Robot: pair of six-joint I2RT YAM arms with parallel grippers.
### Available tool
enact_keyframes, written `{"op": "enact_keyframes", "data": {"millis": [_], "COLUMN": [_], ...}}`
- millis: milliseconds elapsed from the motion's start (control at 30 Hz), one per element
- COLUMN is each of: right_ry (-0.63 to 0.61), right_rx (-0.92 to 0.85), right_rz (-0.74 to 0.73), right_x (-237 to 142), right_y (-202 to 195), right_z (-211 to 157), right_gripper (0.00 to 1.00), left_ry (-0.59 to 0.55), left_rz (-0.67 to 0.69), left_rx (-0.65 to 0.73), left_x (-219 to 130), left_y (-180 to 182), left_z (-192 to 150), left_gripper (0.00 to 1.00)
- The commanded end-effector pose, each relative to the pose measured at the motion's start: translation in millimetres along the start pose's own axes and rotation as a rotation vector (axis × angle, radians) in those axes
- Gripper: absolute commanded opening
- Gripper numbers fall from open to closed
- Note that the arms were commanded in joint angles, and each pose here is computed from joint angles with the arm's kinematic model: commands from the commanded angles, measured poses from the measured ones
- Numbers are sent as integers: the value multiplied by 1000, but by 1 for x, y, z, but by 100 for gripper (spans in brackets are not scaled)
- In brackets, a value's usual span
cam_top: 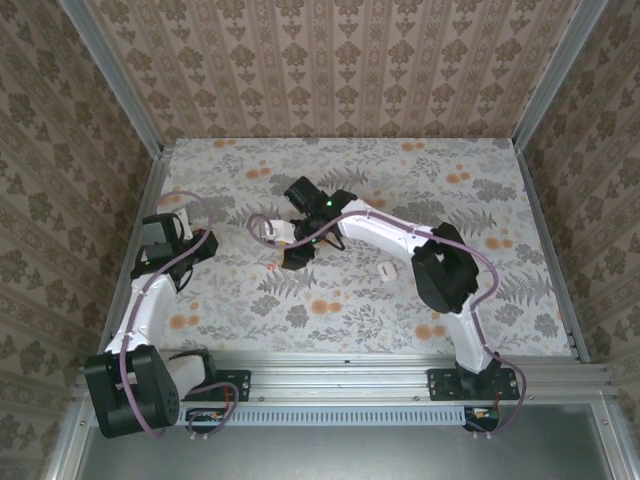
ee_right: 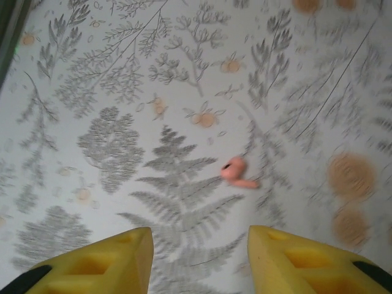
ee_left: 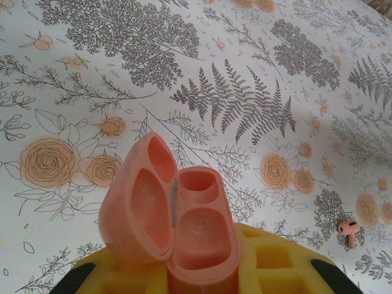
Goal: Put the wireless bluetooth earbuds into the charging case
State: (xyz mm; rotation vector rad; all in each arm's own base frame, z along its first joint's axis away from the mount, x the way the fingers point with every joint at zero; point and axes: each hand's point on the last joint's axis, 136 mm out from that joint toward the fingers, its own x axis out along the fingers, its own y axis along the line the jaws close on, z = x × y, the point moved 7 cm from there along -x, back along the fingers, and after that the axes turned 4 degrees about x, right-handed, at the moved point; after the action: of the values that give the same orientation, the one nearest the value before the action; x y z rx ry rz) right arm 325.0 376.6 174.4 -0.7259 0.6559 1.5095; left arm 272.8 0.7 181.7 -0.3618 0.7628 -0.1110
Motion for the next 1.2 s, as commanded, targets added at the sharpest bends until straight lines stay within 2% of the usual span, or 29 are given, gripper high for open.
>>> {"op": "enact_keyframes", "data": {"millis": [0,200,467,1167], "right_ry": [-10,6,11,56], "right_rx": [-255,-414,-523,-546], "right_rz": [168,172,189,239], "right_x": [12,39,68,100], "right_y": [7,-5,-12,-18], "right_z": [-5,-8,-2,-17], "right_gripper": [46,48,49,45], "left_ry": [-17,-9,3,17], "left_rz": [-20,-19,-17,-23], "left_rx": [7,4,-3,-7], "left_x": [-4,-3,-1,2], "left_y": [-3,-2,-1,0], "left_z": [10,9,6,2], "left_gripper": [17,17,17,17]}}
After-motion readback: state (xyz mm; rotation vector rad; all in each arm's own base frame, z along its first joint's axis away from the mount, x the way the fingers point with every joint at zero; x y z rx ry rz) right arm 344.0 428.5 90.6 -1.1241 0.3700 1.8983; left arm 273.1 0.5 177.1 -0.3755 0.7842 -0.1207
